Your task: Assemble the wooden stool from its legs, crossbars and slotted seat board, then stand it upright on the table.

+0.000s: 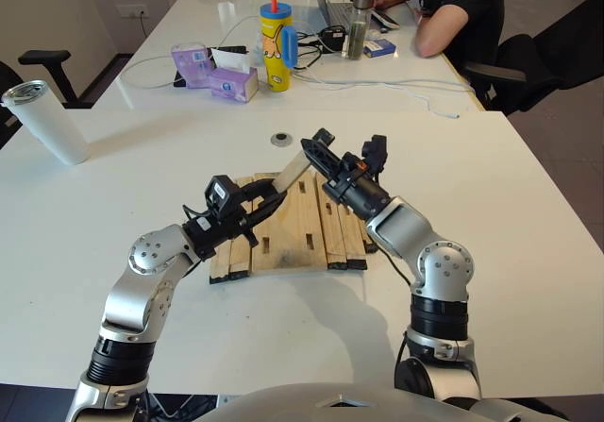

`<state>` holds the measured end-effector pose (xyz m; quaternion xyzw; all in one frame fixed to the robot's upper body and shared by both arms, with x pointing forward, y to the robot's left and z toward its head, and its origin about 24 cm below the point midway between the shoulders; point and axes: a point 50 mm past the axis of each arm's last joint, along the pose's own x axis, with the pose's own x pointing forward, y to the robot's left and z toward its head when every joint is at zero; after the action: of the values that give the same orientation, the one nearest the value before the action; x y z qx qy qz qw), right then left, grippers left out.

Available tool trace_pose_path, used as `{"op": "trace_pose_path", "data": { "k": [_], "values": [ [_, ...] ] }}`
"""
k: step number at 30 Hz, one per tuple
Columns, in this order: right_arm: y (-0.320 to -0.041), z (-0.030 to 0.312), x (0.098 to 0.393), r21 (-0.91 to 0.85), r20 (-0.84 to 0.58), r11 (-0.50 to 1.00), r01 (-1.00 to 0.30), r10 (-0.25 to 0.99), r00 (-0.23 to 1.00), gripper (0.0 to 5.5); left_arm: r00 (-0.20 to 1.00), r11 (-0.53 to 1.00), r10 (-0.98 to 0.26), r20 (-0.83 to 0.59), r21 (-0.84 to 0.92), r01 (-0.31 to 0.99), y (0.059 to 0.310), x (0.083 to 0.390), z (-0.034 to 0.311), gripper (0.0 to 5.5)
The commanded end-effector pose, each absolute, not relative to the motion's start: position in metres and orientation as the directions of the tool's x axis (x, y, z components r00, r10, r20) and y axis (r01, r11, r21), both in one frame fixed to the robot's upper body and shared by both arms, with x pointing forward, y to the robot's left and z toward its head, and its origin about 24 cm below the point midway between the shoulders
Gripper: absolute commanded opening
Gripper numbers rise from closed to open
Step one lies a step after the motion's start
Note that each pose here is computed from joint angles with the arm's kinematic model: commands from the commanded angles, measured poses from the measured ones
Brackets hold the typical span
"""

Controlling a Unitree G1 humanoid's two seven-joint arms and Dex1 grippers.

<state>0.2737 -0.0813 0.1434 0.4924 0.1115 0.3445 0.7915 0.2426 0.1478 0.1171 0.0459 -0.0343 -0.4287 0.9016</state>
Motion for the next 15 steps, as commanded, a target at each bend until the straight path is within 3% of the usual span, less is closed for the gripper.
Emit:
{"op": "trace_pose_path", "data": {
  "k": [1, 4, 11, 15],
  "values": [
    [-0.083, 0.141, 0.275, 0.856, 0.154, 0.294, -0.424, 0.639, 0.754, 0.44, 0.629, 0.626, -0.777, 0.020, 0.123, 0.770, 0.148, 0.244, 0.119, 1.32],
    [-0.085, 0.141, 0.277, 0.853, 0.151, 0.306, -0.422, 0.629, 0.763, 0.44, 0.630, 0.627, -0.776, 0.008, 0.114, 0.771, 0.149, 0.243, 0.116, 1.32],
    [-0.095, 0.140, 0.285, 0.846, 0.142, 0.369, -0.384, 0.539, 0.830, 0.42, 0.660, 0.655, -0.751, -0.020, 0.096, 0.749, 0.156, 0.245, 0.109, 2.58],
    [-0.116, 0.135, 0.292, 0.740, 0.083, 0.588, -0.327, 0.403, 0.911, 0.42, 0.750, 0.747, -0.661, -0.015, 0.075, 0.660, 0.172, 0.256, 0.106, 2.87]
  ]
}}
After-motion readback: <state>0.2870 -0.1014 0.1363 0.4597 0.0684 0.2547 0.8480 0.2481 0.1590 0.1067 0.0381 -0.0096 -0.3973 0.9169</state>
